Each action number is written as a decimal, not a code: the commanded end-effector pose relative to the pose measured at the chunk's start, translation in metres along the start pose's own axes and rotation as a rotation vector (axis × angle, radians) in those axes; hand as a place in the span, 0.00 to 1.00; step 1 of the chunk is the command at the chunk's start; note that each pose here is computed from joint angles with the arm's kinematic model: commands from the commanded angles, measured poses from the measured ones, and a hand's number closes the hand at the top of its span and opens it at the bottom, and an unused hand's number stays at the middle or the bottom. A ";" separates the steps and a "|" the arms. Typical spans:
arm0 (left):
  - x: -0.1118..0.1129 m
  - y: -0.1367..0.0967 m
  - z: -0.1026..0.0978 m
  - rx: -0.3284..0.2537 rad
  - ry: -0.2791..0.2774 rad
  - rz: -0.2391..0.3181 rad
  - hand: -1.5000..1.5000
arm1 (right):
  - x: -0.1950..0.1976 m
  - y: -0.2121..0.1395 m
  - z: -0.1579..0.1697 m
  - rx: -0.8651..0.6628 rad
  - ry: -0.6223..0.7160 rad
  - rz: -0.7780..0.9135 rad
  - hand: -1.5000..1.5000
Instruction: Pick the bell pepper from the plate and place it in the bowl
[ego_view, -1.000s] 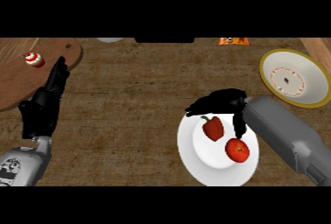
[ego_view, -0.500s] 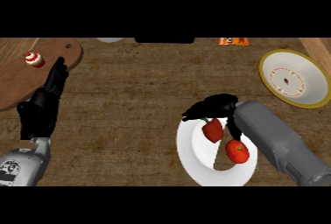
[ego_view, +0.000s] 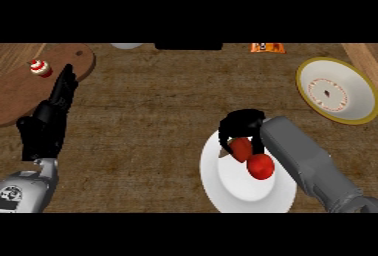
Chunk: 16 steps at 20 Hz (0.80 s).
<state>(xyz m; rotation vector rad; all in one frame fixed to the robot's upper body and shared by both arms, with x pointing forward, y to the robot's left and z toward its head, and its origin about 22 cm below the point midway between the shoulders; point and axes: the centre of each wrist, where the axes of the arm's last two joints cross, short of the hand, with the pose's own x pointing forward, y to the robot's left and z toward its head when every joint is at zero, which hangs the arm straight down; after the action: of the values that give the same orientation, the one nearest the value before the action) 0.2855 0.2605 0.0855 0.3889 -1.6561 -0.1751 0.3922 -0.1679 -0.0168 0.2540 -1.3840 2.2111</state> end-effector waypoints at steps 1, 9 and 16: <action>0.006 -0.003 -0.011 0.000 0.000 0.001 0.50 | 0.002 0.014 -0.008 0.004 -0.059 -0.032 1.00; -0.010 -0.002 -0.011 0.024 0.019 0.006 0.50 | 0.003 -0.018 0.014 -0.094 -0.170 -0.004 1.00; -0.035 0.015 0.010 0.090 0.091 -0.015 0.50 | 0.024 0.089 -0.016 -0.381 0.393 -0.349 1.00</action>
<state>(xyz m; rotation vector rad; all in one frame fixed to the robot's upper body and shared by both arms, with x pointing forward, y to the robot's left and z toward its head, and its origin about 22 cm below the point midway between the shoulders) 0.2835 0.2742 0.0657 0.4404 -1.6055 -0.1268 0.3636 -0.1763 -0.0442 0.0365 -1.4591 1.8310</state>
